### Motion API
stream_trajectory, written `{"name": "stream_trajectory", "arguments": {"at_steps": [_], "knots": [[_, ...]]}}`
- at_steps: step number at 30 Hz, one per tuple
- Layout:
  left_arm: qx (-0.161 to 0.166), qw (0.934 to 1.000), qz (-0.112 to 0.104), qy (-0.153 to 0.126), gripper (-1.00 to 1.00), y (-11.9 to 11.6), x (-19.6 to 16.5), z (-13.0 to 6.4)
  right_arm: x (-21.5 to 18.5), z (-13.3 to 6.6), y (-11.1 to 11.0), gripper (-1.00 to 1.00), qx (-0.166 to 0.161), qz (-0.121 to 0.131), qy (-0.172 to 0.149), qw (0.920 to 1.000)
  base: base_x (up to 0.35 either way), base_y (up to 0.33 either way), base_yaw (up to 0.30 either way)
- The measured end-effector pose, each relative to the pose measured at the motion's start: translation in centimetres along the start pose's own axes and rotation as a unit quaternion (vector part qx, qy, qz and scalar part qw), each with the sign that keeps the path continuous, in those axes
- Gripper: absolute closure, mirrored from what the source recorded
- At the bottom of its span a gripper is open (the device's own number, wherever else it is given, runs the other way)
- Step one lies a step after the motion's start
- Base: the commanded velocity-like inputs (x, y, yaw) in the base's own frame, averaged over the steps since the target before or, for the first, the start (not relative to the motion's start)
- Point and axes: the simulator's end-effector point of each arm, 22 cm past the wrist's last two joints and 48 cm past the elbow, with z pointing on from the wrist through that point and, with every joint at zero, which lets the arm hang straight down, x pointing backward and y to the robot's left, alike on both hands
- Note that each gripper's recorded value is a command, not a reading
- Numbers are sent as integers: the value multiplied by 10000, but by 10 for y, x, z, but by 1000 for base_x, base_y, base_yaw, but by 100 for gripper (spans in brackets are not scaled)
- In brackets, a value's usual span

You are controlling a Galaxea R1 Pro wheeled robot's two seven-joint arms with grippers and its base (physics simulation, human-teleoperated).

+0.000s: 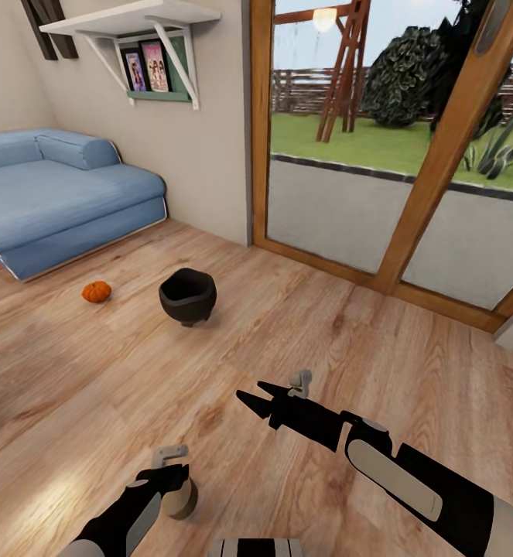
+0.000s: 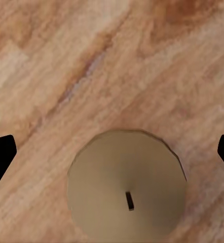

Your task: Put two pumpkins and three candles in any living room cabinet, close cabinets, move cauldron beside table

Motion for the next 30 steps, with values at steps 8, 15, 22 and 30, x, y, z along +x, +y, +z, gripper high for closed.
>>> {"name": "stream_trajectory", "arguments": {"at_steps": [8,15,22,30], "knots": [[2,10000,8,34,-100,-1,4,2,3,0,-5,-100,31,37,18,10000,4,0,0],[-8,9998,28,176,-100,0,18,9,13,2,-18,-100,99,163,83,9998,0,0,0],[26,9996,45,276,-100,-7,29,14,21,3,-26,-100,132,252,125,9995,0,0,0],[139,9992,132,343,-100,-24,37,15,25,4,-31,-100,153,304,151,9993,0,0,0]]}}
